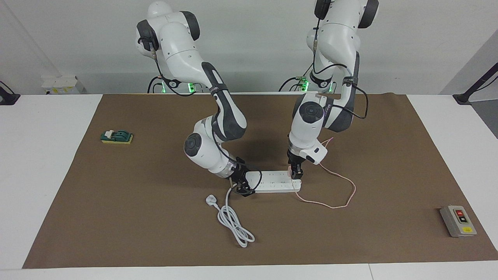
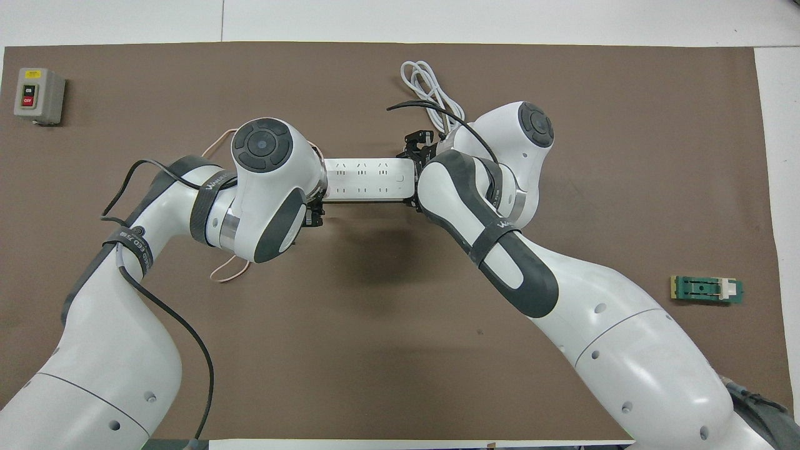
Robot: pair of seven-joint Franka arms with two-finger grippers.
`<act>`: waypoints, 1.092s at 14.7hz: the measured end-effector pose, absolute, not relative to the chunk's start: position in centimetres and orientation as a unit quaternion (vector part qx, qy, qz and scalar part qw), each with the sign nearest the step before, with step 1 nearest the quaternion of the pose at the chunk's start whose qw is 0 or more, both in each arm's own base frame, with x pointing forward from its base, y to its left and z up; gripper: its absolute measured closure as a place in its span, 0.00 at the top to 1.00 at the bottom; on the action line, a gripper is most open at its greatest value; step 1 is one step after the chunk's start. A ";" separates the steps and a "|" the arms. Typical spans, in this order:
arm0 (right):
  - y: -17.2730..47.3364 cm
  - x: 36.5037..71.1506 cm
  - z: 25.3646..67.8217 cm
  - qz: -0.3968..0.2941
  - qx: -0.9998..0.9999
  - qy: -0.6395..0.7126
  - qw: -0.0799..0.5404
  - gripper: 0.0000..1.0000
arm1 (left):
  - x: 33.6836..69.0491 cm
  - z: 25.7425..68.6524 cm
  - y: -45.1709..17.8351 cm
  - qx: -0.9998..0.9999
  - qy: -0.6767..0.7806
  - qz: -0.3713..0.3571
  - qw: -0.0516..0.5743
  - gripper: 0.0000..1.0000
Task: Unplug charger and place it aside
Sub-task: 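Pull the pink charger out of the strip with the left gripper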
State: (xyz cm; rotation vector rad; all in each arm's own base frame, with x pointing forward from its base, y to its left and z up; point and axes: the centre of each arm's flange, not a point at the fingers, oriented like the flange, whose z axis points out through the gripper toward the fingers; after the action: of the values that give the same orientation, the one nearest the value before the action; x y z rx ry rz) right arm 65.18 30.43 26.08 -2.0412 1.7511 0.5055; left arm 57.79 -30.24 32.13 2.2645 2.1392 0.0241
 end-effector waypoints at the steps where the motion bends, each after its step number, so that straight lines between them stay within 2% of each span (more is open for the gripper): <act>1: 30.4 65.2 26.1 0.181 -0.731 0.627 0.201 0.95 | 57.9 32.2 -30.3 0.730 0.684 0.013 0.012 0.59; 3: 30.4 65.2 26.1 0.181 -0.730 0.627 0.201 0.95 | 58.3 32.5 -30.4 0.734 0.678 0.023 0.017 0.32; 16: 30.4 65.2 26.0 0.181 -0.730 0.627 0.201 0.95 | 58.6 32.7 -30.8 0.744 0.668 0.025 0.001 0.31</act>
State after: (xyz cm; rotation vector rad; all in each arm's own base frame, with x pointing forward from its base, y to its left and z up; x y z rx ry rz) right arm 65.19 30.38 26.02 -2.0391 1.7529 0.5070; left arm 58.58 -30.81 32.67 2.3344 2.0978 0.0782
